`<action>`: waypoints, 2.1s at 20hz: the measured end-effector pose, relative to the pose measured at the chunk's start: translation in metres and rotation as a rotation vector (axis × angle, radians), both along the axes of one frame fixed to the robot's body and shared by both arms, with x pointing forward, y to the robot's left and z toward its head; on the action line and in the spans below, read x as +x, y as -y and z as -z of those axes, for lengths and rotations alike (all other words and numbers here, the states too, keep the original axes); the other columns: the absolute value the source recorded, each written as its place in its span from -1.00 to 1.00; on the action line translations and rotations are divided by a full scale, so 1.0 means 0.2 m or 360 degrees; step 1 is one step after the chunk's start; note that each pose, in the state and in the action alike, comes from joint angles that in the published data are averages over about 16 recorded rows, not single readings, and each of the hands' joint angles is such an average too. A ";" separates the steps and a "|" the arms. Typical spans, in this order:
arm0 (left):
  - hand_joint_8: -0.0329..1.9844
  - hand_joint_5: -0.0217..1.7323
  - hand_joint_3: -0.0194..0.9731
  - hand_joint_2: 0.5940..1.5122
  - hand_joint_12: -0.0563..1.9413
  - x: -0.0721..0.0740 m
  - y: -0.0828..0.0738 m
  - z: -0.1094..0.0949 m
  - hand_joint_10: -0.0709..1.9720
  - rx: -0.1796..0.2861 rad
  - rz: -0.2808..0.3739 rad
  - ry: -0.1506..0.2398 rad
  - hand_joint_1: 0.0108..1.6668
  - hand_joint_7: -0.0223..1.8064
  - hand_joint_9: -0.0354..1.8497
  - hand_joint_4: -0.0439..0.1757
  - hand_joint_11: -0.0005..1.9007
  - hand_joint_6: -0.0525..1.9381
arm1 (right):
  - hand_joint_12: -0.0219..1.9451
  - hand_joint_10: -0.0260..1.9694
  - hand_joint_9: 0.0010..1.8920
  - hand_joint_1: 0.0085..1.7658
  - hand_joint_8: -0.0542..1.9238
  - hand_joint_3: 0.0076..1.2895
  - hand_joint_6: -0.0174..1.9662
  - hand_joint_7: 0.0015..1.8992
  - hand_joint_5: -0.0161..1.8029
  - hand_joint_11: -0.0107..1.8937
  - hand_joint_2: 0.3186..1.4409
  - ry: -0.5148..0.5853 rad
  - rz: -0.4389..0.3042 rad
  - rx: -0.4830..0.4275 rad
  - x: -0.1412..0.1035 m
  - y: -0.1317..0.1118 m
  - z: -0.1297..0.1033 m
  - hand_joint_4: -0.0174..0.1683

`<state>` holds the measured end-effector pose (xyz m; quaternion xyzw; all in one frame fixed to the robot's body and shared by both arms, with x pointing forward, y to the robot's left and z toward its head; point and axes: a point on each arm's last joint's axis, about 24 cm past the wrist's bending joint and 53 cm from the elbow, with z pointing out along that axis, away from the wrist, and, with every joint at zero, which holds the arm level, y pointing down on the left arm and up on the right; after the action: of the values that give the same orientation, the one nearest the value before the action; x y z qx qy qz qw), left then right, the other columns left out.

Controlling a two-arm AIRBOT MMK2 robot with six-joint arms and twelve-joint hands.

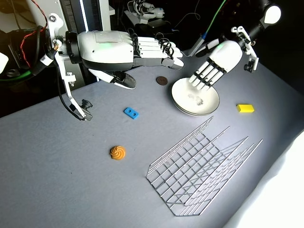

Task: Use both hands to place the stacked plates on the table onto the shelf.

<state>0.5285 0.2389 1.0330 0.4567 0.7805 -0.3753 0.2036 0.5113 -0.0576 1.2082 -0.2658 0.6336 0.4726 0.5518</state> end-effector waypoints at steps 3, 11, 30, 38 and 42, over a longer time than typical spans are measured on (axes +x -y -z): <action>-0.97 -0.93 -0.94 0.18 -0.94 0.01 -0.02 0.03 -0.92 0.0025 -0.0016 0.0000 -0.99 -0.96 -0.94 -0.61 -0.98 -0.93 | -0.74 -0.96 -0.98 0.46 -0.94 -0.99 -0.96 -0.98 -0.96 -0.97 0.37 0.0001 -0.0004 -0.0006 0.00 0.00 0.01 -0.78; -0.97 -0.94 -0.94 0.19 -0.95 0.05 -0.05 0.09 -0.93 0.0071 -0.0059 0.0007 -0.99 -0.96 -0.95 -0.61 -0.98 -0.94 | -0.74 -0.96 -0.97 0.48 -0.94 -0.99 -0.96 -0.97 -0.96 -0.97 0.39 0.0018 -0.0012 -0.0056 -0.01 -0.01 0.05 -0.78; -0.98 -0.92 -0.94 0.16 -0.94 0.02 0.24 0.11 -0.93 -0.0051 -0.0101 -0.0086 -0.99 -0.98 -0.96 -0.63 -0.98 -0.96 | -0.79 -0.96 -0.98 0.46 -0.94 -0.99 -0.96 -0.98 -0.96 -0.97 0.42 -0.0027 0.0004 -0.0260 0.04 -0.18 0.31 -0.78; -0.98 -0.92 -0.94 0.17 -0.93 0.01 0.32 0.10 -0.93 -0.0080 -0.0095 -0.0096 -0.99 -0.98 -0.95 -0.63 -0.98 -0.96 | -0.67 -0.96 -0.95 0.46 -0.94 -0.99 -0.96 -0.96 -0.94 -0.97 0.38 -0.0054 -0.0019 -0.0321 0.14 -0.34 0.46 -0.78; -0.98 -0.92 -0.94 0.17 -0.93 0.01 0.33 0.10 -0.93 -0.0079 -0.0095 -0.0096 -0.99 -0.98 -0.95 -0.64 -0.98 -0.96 | -0.54 -0.96 -0.92 0.47 -0.94 -0.99 -0.96 -0.93 -0.91 -0.97 0.37 -0.0060 -0.0027 -0.0343 0.19 -0.43 0.54 -0.78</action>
<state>0.5306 0.1738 1.0130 0.4167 0.7900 -0.4018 0.2023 0.5491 0.0294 1.1003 -0.3200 0.6889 0.4112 0.5040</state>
